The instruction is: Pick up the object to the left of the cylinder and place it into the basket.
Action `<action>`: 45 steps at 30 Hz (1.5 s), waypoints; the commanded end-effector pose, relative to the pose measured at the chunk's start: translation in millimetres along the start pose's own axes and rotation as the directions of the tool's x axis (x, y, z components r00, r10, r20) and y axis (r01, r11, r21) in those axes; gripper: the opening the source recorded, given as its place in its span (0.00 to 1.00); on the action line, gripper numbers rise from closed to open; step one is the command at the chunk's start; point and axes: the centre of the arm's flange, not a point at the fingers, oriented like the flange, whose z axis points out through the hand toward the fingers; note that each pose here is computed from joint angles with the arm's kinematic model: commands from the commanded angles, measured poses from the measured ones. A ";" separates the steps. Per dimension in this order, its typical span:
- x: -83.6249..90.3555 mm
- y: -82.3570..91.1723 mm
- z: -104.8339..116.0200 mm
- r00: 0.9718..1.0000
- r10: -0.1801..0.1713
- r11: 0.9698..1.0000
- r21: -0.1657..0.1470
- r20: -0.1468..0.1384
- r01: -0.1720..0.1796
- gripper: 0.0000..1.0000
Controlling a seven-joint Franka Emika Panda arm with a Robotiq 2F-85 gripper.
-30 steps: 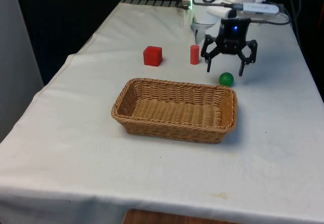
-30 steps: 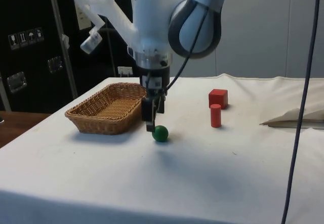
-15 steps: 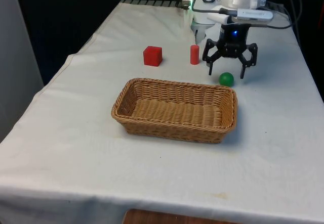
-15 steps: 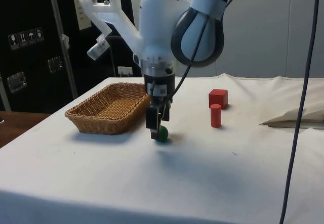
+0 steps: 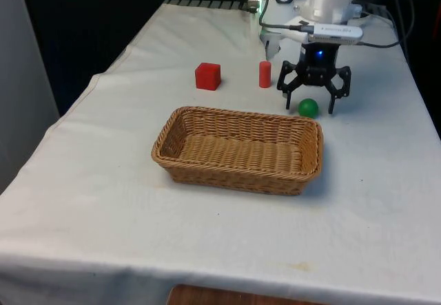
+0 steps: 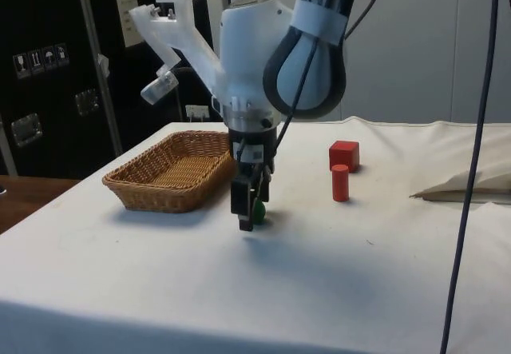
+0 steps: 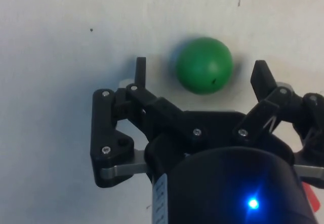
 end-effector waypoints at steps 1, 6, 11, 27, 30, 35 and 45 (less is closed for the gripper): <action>0.9 -0.4 0.8 1.000 0.001 1.000 0.001 0.000 -0.001 1.00; 1.7 -2.2 1.0 1.000 0.002 1.000 0.013 -0.003 -0.002 1.00; 1.9 -1.5 2.0 1.000 0.001 1.000 0.006 -0.001 -0.001 1.00; 2.3 -0.2 3.0 1.000 0.002 1.000 0.000 0.001 -0.002 1.00; 2.3 -0.7 2.9 1.000 0.001 1.000 0.000 0.000 -0.001 1.00; 2.3 -0.2 3.0 1.000 0.002 1.000 0.000 0.001 -0.002 0.57; 2.2 -0.7 2.9 1.000 0.001 1.000 0.000 0.001 -0.001 0.00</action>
